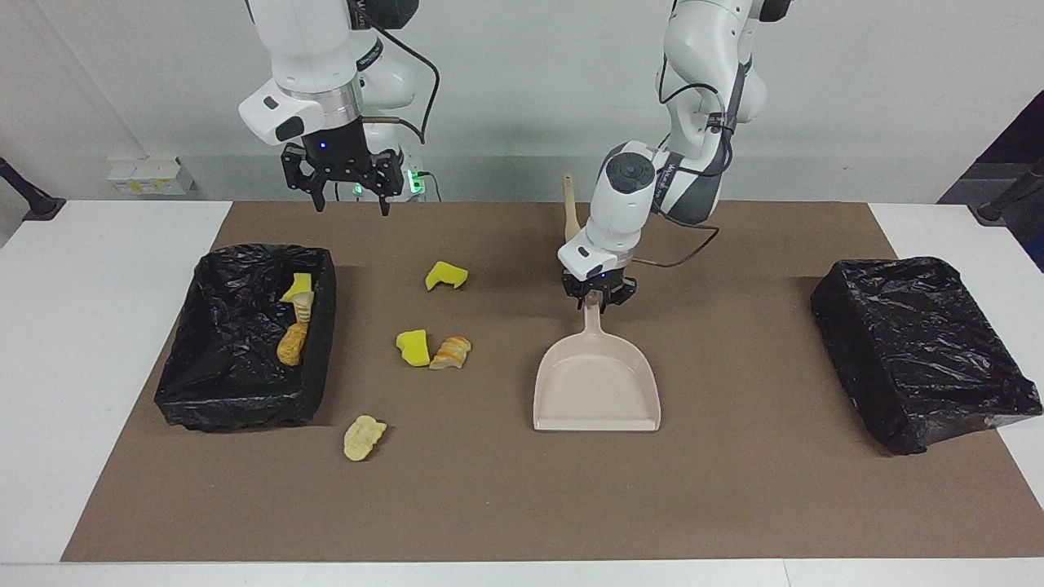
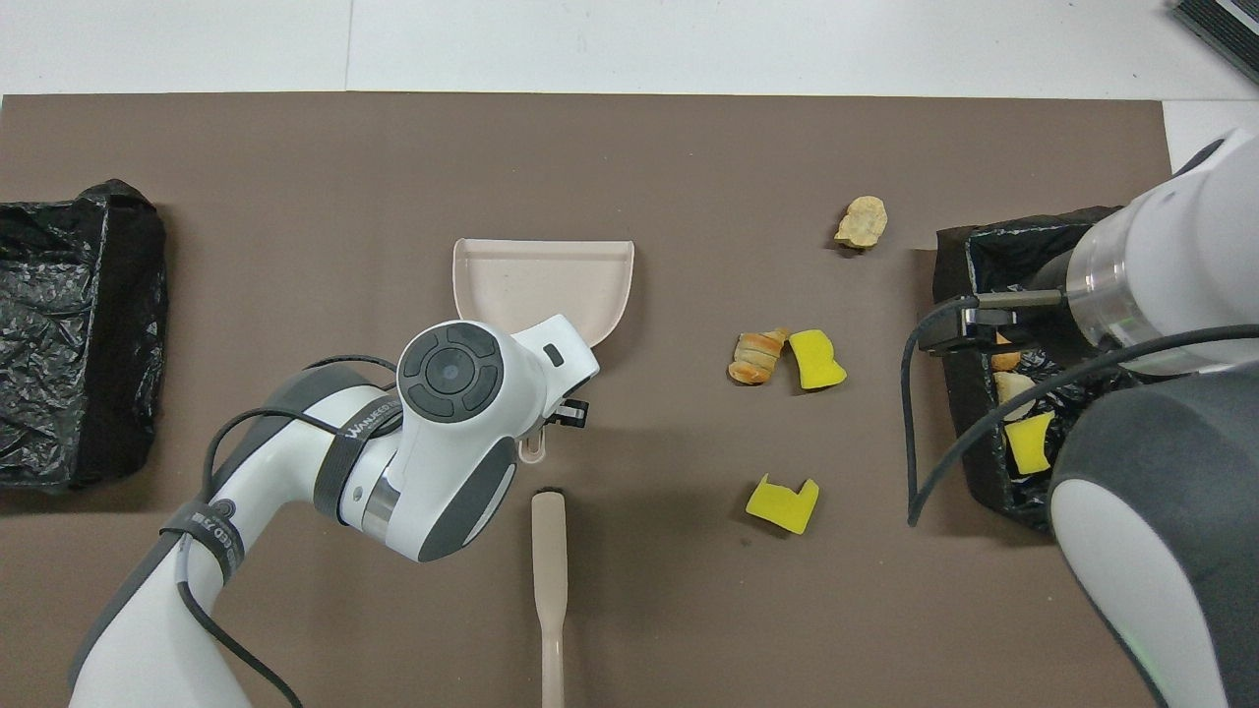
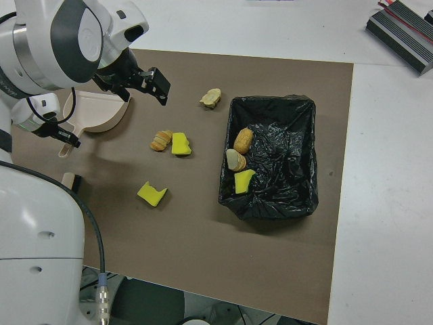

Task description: Sweep and dump trash in bin

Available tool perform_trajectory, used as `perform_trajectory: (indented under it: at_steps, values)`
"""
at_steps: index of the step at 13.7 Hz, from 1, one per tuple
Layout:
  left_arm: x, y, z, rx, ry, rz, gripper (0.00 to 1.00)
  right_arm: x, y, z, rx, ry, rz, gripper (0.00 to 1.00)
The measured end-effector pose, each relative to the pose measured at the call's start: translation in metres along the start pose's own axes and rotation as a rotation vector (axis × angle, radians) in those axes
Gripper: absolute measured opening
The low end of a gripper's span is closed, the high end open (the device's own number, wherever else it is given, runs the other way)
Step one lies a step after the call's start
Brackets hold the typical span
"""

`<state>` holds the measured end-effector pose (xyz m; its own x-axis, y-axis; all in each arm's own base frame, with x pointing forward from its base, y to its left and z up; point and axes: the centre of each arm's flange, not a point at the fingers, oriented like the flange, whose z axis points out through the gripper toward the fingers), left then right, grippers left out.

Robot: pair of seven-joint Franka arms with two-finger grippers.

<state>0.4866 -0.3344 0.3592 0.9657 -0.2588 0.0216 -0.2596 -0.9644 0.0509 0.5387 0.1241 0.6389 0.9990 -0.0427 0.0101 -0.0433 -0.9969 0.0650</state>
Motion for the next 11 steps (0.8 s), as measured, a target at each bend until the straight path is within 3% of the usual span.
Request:
perform_trajectory:
  at_steps: [1,6,11]
  values:
    - [0.000,0.000,0.000,0.000,0.000,0.001,0.34,0.000,0.001,0.000,0.000,0.000,0.002,1.00]
    - [0.008,-0.010,-0.016,-0.001,0.010,0.050,0.34,0.001,0.004,0.001,0.000,-0.002,0.008,1.00]
    - [0.041,-0.101,-0.045,0.007,0.041,0.212,0.33,0.004,0.014,0.002,0.002,-0.004,-0.022,1.00]
